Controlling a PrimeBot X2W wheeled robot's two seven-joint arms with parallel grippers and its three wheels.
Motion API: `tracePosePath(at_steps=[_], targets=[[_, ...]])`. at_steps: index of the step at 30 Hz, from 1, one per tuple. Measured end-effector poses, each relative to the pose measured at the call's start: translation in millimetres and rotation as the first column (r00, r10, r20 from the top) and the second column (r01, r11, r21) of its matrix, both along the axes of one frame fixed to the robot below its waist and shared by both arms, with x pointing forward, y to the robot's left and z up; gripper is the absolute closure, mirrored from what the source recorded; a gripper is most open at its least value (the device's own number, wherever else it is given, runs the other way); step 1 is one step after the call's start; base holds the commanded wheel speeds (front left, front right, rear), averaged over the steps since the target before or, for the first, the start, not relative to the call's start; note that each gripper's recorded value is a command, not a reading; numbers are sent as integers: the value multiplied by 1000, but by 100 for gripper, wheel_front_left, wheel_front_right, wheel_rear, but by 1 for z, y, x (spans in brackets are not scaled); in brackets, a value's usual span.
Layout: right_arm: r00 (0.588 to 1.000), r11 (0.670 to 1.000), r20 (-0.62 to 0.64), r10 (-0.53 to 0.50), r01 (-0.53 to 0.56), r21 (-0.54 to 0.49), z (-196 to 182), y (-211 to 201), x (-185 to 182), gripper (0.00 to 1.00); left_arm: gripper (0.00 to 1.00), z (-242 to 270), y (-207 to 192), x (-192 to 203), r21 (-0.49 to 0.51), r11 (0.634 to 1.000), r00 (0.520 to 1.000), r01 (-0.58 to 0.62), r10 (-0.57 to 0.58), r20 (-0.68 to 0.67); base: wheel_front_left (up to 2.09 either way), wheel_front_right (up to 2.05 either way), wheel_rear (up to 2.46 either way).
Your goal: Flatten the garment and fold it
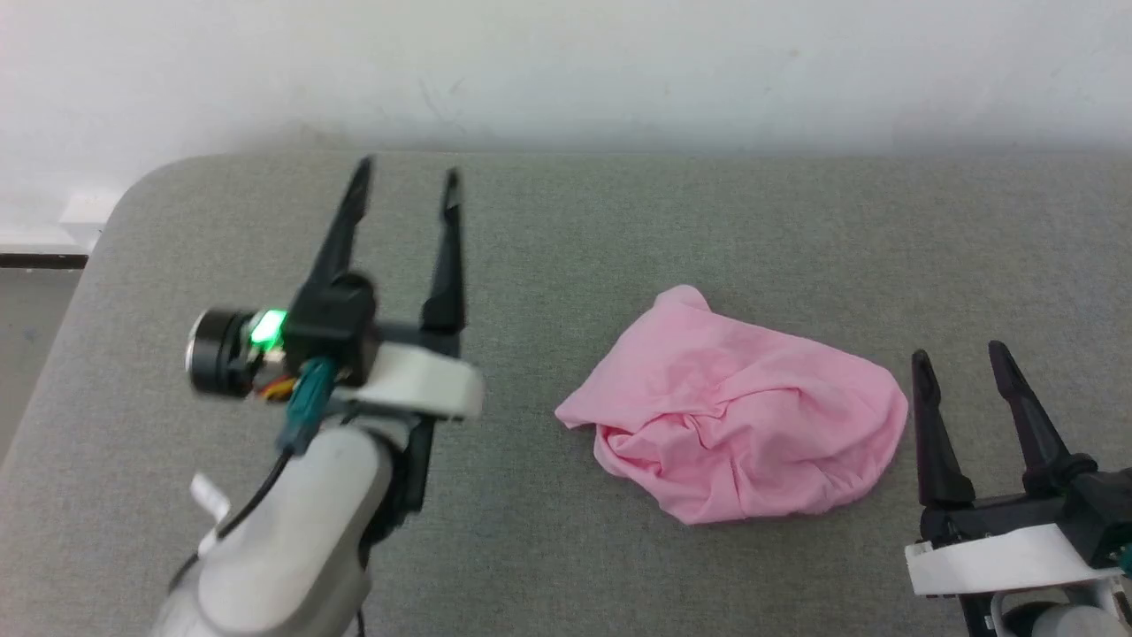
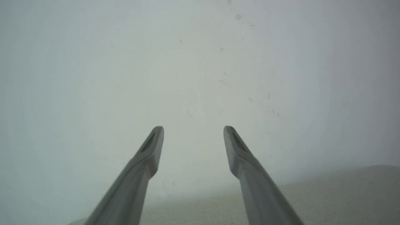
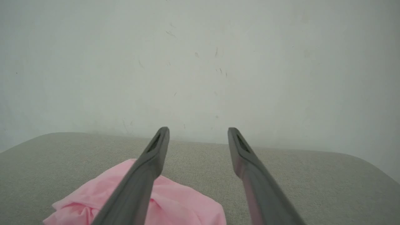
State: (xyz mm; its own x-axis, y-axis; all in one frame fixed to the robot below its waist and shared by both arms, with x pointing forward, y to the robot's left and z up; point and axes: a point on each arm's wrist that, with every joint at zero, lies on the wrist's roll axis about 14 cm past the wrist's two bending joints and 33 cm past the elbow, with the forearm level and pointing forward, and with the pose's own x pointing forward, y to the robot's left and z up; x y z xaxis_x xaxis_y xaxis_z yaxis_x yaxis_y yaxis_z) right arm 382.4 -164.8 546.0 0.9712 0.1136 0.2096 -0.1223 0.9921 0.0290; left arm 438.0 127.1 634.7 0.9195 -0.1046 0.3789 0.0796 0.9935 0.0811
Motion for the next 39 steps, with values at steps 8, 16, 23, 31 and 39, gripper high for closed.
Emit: tracePosePath(at_steps=[8, 16, 23, 31, 39], targets=[[1000, 1000, 3, -22, 22, 1, 1, -8, -4, 0, 0, -48, 46, -36, -42, 986, 983, -160, 156, -98, 0, 0, 0], [998, 999, -31, -46, 47, 24, -9, -16, -13, 0, 0, -82, 44, -56, -44, 989, 975, -139, 129, -183, 0, 0, 0], [997, 998, -47, -53, 55, 30, -13, -19, -19, 0, 0, -97, 47, -67, -41, 989, 967, -140, 128, -220, 0, 0, 0], [997, 997, -47, -60, 62, 37, -13, -21, -20, 0, 0, -95, 46, -64, -28, 993, 972, -118, 109, -209, 0, 0, 0], [998, 998, -52, -47, 49, 38, -15, -17, -10, 0, 0, -19, 37, -2, 65, 998, 1000, 17, -16, -12, 0, 0, 0]])
